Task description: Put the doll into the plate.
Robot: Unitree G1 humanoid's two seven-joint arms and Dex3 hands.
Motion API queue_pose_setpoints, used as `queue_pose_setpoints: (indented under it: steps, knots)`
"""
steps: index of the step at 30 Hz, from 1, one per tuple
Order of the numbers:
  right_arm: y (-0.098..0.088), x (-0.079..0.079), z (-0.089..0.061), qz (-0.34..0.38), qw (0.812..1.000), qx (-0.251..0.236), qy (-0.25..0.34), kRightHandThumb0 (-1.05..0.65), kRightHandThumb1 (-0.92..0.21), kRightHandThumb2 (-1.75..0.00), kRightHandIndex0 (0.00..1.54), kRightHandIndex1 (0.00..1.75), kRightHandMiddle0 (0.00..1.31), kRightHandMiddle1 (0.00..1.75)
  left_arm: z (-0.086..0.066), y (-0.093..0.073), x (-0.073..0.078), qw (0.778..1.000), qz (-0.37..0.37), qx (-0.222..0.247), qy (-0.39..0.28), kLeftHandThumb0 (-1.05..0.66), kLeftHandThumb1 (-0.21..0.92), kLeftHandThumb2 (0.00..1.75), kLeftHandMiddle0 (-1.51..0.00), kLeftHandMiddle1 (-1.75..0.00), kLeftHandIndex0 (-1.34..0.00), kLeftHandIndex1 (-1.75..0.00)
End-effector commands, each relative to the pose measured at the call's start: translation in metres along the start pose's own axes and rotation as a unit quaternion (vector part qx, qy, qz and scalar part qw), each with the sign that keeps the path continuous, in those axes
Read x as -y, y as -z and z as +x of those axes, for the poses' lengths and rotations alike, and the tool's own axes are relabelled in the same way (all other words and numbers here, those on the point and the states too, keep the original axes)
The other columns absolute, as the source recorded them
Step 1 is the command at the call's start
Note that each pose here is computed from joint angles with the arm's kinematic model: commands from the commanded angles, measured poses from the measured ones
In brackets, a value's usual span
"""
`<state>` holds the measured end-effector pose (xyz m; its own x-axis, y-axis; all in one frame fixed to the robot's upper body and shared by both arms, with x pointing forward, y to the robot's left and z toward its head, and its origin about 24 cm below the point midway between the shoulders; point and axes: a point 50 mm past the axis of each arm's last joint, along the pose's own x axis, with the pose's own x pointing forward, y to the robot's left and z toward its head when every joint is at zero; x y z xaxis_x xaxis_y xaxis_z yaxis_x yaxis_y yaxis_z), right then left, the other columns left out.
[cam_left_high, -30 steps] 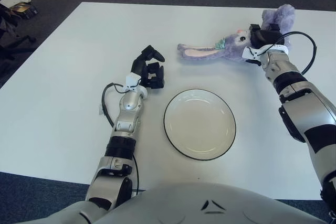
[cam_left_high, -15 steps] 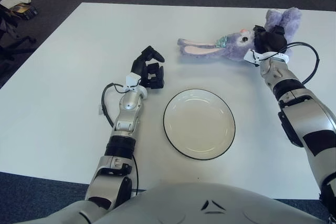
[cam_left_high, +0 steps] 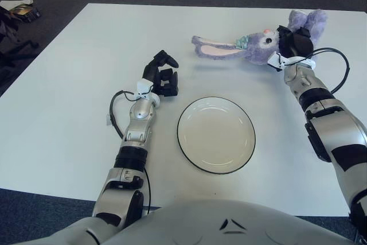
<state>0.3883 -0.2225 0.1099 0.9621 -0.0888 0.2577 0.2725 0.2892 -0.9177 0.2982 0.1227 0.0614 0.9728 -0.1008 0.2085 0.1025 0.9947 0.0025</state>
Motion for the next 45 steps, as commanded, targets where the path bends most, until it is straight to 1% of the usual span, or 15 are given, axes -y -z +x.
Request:
queue_pose_setpoints:
  steps: [1,4,6,10,15,17,19,21,23,25,33,39,45]
  knots:
    - [-0.001,-0.003,-0.004,0.021,1.000,0.009,-0.003,0.52,-0.19,-1.47,0.71,1.75,0.95,1.75,-0.021,0.028,-0.003,0.998,-0.009,-0.055,-0.013,-0.48,0.29,1.34,-1.19,-1.75,-0.63,-1.75]
    - [-0.012,0.007,0.001,0.029,0.999,0.036,0.016,0.52,-0.19,-1.47,0.71,1.75,0.96,1.75,-0.021,0.028,-0.002,0.998,-0.008,-0.058,-0.015,-0.48,0.29,1.34,-1.19,-1.75,-0.63,-1.75]
    - [-0.016,0.011,0.001,0.036,0.998,0.047,0.023,0.52,-0.19,-1.46,0.71,1.75,0.96,1.75,-0.020,0.029,-0.002,0.998,-0.007,-0.059,-0.015,-0.48,0.29,1.34,-1.19,-1.75,-0.62,-1.75]
    - [-0.019,0.015,-0.001,0.053,0.996,0.060,0.028,0.51,-0.21,-1.44,0.69,1.75,0.97,1.75,-0.020,0.029,-0.002,0.998,-0.006,-0.059,-0.015,-0.48,0.29,1.34,-1.18,-1.75,-0.62,-1.75]
    - [-0.026,0.019,-0.004,0.073,0.993,0.083,0.040,0.52,-0.19,-1.47,0.71,1.75,0.97,1.75,-0.019,0.029,-0.002,0.998,-0.006,-0.059,-0.014,-0.48,0.29,1.34,-1.18,-1.75,-0.62,-1.75]
    - [-0.031,0.021,-0.006,0.080,0.991,0.094,0.046,0.52,-0.19,-1.47,0.71,1.75,0.97,1.75,-0.019,0.029,-0.002,0.998,-0.005,-0.059,-0.015,-0.48,0.29,1.34,-1.18,-1.75,-0.62,-1.75]
    - [-0.043,0.023,-0.010,0.092,0.987,0.120,0.055,0.52,-0.18,-1.48,0.72,1.75,0.97,1.75,-0.019,0.029,-0.003,0.998,-0.003,-0.059,-0.016,-0.48,0.29,1.34,-1.18,-1.75,-0.62,-1.75]
    - [-0.047,0.025,-0.013,0.097,0.985,0.129,0.058,0.52,-0.18,-1.48,0.72,1.75,0.97,1.75,-0.018,0.029,-0.003,0.998,-0.002,-0.059,-0.017,-0.48,0.29,1.34,-1.18,-1.75,-0.62,-1.75]
    - [-0.058,0.031,-0.019,0.104,0.981,0.150,0.060,0.52,-0.18,-1.48,0.72,1.75,0.97,1.75,-0.018,0.030,-0.005,0.998,0.000,-0.060,-0.021,-0.48,0.29,1.34,-1.18,-1.75,-0.62,-1.75]
    - [-0.065,0.035,-0.023,0.107,0.979,0.162,0.062,0.53,-0.17,-1.49,0.72,1.75,0.97,1.75,-0.018,0.030,-0.006,0.998,0.000,-0.060,-0.023,-0.48,0.29,1.34,-1.18,-1.75,-0.62,-1.75]
    - [-0.073,0.040,-0.031,0.100,0.974,0.192,0.062,0.54,-0.15,-1.52,0.75,1.75,0.99,1.75,-0.014,0.028,-0.009,0.998,-0.001,-0.048,-0.040,-0.48,0.30,1.34,-1.19,-1.75,-0.62,-1.75]
    - [-0.082,0.045,-0.038,0.117,0.963,0.235,0.062,0.54,-0.14,-1.53,0.75,1.75,0.99,1.75,-0.011,0.027,-0.012,0.997,-0.005,-0.047,-0.057,-0.47,0.30,1.33,-1.19,-1.75,-0.62,-1.75]
    - [-0.090,0.048,-0.045,0.141,0.951,0.265,0.068,0.54,-0.14,-1.53,0.75,1.75,0.99,1.75,-0.009,0.025,-0.014,0.996,-0.008,-0.044,-0.071,-0.47,0.30,1.33,-1.19,-1.75,-0.62,-1.75]
